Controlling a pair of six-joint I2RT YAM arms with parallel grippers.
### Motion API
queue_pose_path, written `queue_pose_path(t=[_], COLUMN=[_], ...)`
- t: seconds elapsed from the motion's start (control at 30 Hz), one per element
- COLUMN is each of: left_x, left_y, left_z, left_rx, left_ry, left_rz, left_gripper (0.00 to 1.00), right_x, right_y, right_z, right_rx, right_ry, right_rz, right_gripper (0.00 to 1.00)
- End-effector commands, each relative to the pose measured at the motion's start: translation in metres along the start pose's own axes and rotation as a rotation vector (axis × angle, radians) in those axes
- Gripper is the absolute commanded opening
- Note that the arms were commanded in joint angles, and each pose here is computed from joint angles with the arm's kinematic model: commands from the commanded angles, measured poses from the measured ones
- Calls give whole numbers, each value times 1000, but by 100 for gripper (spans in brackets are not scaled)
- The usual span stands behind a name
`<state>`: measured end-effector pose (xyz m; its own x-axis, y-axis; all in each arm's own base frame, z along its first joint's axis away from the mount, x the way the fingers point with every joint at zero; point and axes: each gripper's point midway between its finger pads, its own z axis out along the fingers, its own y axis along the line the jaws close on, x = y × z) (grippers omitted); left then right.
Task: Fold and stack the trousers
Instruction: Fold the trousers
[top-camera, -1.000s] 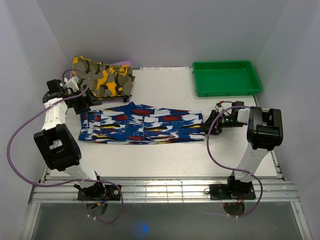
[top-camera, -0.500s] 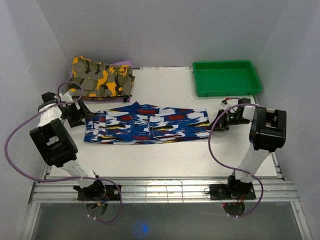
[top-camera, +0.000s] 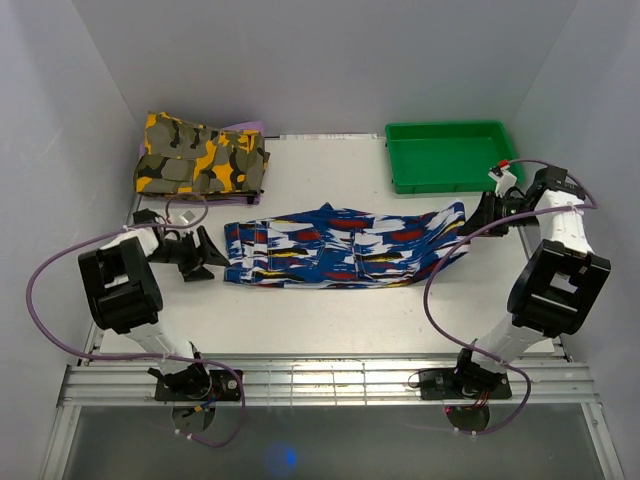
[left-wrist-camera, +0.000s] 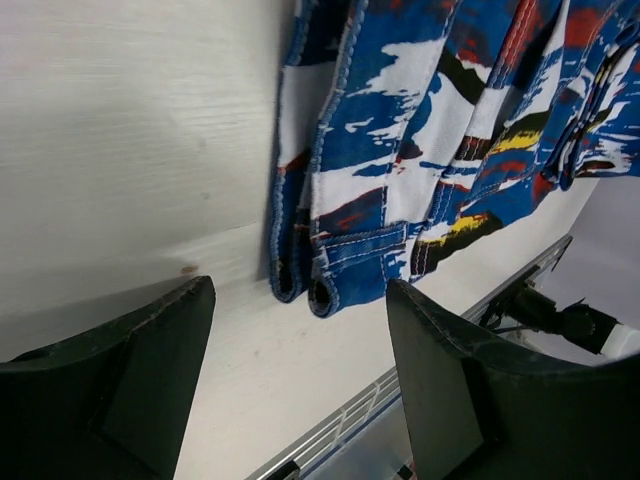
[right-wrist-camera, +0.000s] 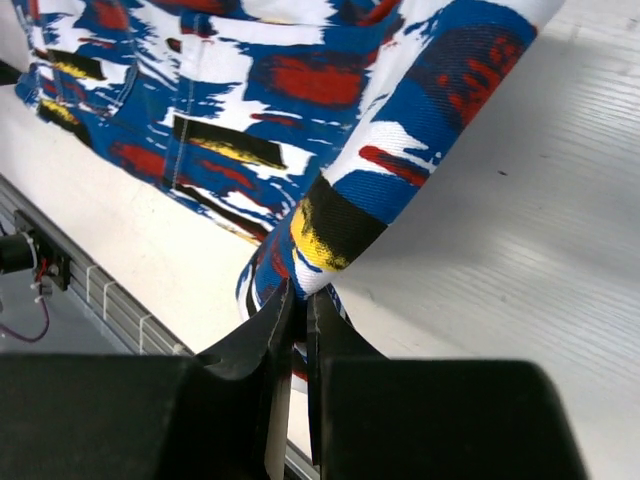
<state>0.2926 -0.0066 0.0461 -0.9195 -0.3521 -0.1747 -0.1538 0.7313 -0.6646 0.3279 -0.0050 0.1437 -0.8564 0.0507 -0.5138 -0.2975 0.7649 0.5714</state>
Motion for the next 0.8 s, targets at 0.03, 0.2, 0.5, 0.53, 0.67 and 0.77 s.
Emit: queue_pose_path(t=[0.03,0.2,0.5,0.53,0.67,0.77], left_x=[-7,-13,-26,-25,-19,-12], left_y=[-29,-23,-10,-9,-8,-12], left_z=[12,33,48,51,63,68], left_rx=[53,10,-14,-14,1,20], left_ry=[-40,-34,-33,-25,15,41], left_rz=[78,58,39,43,42,43], left_gripper=[79,67,45,43,23,4], right_x=[-8,-19,-39,-39,-42,-44], right_y=[45,73,135,139,169,190], right_z=[-1,14,42,46,69,87], right_rx=[-93,-144,-228,-236,-278,-288], right_ry=[2,18,42,52,71,82], right_rz=[-35,-89,-205,-205,-250,-281], right_gripper=[8,8,8,8,8,8])
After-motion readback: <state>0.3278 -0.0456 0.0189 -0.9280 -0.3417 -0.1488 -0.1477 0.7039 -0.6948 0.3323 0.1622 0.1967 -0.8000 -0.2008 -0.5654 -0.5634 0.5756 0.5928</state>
